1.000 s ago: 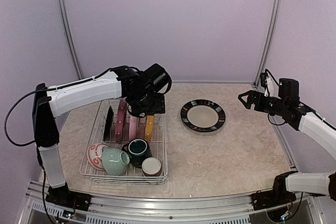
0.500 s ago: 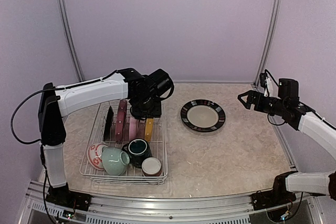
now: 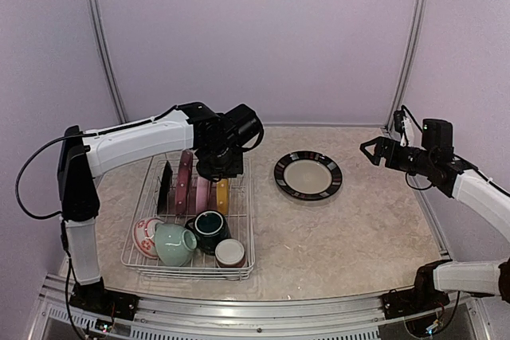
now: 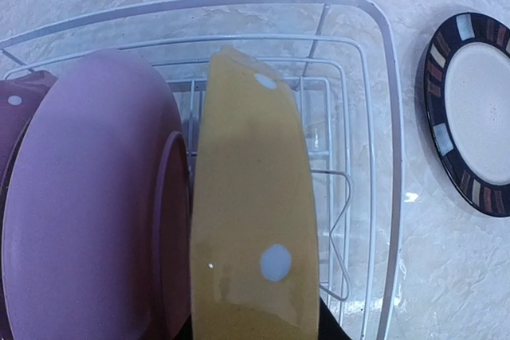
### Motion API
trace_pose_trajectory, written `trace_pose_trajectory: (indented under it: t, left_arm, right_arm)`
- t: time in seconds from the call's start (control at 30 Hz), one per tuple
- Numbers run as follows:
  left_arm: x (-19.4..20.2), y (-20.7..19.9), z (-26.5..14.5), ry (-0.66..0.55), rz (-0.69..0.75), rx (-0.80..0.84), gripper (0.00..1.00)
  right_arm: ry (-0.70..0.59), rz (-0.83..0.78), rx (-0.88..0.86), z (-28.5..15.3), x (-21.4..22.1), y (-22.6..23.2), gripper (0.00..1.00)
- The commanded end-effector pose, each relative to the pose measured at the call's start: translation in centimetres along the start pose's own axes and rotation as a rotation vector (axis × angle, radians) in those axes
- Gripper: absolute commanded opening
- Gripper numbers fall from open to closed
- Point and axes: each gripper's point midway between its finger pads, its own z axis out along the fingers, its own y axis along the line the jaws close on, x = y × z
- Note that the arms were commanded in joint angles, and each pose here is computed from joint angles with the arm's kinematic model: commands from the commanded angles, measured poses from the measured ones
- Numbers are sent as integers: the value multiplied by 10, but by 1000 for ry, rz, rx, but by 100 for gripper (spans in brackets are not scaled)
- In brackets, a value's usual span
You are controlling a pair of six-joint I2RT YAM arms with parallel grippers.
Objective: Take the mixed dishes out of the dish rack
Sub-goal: Grab the plate from the dish rack, then pass from the left arm to the right
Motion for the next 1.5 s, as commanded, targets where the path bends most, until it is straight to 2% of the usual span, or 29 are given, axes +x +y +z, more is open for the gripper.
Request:
trace_pose_trajectory:
  t: [0.0, 0.3, 0.53, 1.3, 1.47]
  left_arm:
    - [-13, 13, -23, -42, -10, -15, 25]
    - [-22, 15, -41, -84, -24, 29, 18]
    - [-29, 6, -55, -123, -1, 129, 14]
    - [-56, 13, -116, -239, 19, 240, 11]
    - [-61, 11, -137, -312, 78, 251, 10]
  right_arm:
    - [4, 15, -3, 2, 3, -3, 99]
    - [5, 24, -11, 3, 4, -2, 99]
    - [4, 28, -16, 5, 4, -2, 99]
    - [-4, 44, -28, 6, 1, 1, 99]
    - [-7, 49, -31, 5, -1, 1, 99]
